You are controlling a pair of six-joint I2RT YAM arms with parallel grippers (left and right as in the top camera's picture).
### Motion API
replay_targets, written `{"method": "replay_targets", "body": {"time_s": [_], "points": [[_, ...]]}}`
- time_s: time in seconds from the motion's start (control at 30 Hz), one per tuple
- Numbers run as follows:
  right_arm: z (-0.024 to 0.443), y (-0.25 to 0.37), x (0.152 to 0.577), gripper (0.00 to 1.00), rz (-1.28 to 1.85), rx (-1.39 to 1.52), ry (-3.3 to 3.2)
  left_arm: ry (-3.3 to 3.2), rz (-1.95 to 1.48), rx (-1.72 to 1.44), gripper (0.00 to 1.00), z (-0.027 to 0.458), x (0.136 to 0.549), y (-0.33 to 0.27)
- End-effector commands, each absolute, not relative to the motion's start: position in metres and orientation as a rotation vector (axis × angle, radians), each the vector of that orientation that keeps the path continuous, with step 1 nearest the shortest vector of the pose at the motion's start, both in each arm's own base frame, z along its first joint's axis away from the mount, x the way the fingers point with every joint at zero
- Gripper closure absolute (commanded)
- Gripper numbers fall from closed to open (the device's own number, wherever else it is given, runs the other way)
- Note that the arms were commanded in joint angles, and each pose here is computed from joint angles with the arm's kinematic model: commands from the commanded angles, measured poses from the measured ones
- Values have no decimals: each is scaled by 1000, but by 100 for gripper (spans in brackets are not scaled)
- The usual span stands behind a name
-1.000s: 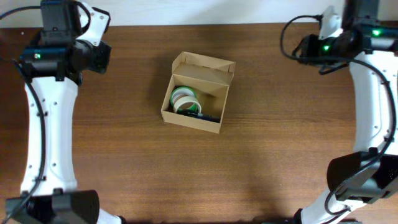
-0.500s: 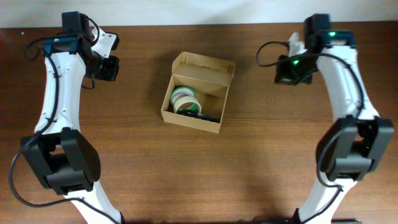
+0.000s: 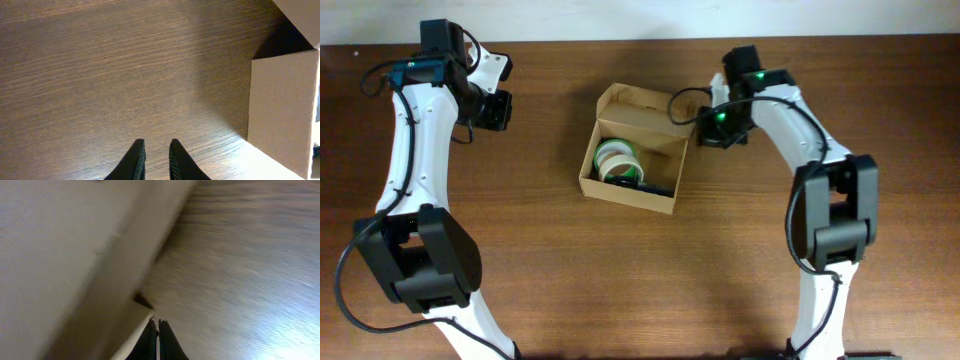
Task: Pack container
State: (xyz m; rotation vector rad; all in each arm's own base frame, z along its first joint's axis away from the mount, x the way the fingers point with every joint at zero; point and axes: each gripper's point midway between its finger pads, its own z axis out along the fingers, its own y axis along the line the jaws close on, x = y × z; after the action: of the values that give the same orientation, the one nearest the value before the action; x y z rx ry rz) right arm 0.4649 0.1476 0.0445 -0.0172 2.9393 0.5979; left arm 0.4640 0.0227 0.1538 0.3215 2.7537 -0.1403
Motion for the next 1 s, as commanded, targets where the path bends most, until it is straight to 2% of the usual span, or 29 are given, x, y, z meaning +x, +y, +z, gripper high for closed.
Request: {"method": "replay_targets", "body": {"time_s": [0.0, 0.17, 0.43, 0.57, 0.67, 0.73, 0.97], "points": [[46, 163, 468, 96, 693, -26, 2910, 2762, -172, 307, 84, 154, 462, 19], [52, 167, 480, 96, 748, -22, 2849, 2773, -177, 306, 84, 153, 459, 19], [75, 187, 490, 96, 1009, -75, 2725, 2763, -205, 311, 84, 154, 460, 15], [70, 173, 493, 96, 951, -32, 2746, 2761, -216, 310, 84, 152, 461, 14], [64, 149, 492, 96, 902, 46, 2782, 2745, -341, 322, 89, 144, 466, 0], [62, 133, 492, 96, 896, 102, 2796, 2735, -438, 330, 98, 133, 472, -10], [66, 111, 494, 96, 966, 194, 2781, 2615, -1019, 261, 98, 91, 492, -65]]}}
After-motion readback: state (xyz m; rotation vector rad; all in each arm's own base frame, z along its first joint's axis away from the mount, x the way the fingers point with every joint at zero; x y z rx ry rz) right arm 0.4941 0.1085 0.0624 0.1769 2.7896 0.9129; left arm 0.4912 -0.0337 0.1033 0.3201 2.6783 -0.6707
